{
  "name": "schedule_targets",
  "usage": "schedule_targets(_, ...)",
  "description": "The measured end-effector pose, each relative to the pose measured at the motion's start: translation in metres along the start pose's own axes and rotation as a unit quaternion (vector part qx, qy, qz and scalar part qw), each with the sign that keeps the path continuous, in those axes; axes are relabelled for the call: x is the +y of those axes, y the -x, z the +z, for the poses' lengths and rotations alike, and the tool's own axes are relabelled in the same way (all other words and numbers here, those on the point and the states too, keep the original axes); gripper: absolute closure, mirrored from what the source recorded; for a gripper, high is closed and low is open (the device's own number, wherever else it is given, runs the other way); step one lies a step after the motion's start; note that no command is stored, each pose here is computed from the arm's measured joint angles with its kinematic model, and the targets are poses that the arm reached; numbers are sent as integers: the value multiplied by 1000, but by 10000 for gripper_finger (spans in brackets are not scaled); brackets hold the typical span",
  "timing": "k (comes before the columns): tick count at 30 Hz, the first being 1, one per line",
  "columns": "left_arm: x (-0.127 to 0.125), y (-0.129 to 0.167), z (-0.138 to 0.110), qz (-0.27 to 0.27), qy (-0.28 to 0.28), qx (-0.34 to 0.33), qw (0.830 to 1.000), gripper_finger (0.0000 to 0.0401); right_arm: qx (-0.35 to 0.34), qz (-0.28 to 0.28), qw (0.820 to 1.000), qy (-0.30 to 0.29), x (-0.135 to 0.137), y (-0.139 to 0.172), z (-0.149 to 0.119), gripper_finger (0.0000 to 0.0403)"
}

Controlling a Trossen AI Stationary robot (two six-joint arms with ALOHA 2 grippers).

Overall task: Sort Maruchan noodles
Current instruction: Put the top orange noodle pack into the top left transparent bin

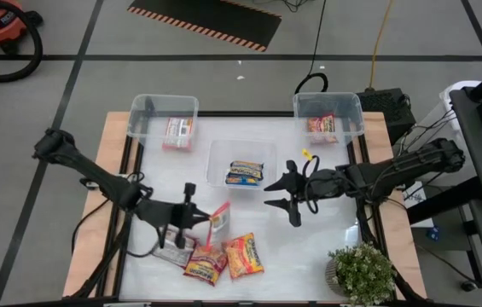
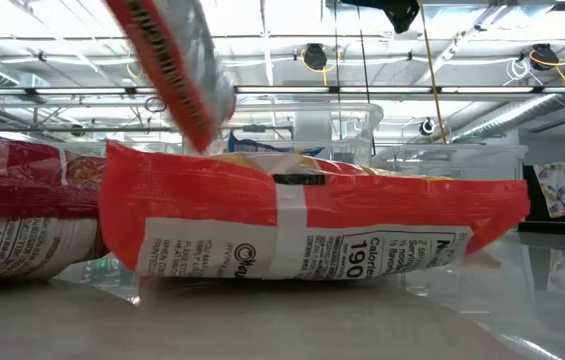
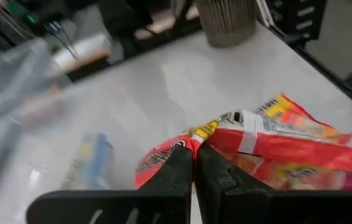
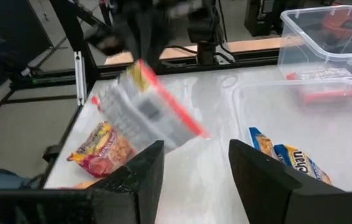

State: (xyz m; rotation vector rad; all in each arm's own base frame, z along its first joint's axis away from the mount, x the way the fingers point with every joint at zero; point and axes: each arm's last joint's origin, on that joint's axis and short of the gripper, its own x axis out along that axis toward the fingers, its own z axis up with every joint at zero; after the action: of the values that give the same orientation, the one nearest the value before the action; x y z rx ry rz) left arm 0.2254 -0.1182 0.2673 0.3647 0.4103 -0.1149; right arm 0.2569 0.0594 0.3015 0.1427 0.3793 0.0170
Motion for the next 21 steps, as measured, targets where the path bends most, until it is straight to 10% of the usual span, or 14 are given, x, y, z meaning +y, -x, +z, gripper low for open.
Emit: schedule_targets(21, 15, 22, 6, -32, -126, -34, 991, 396, -73, 99, 992, 22, -26, -85, 2, 120)
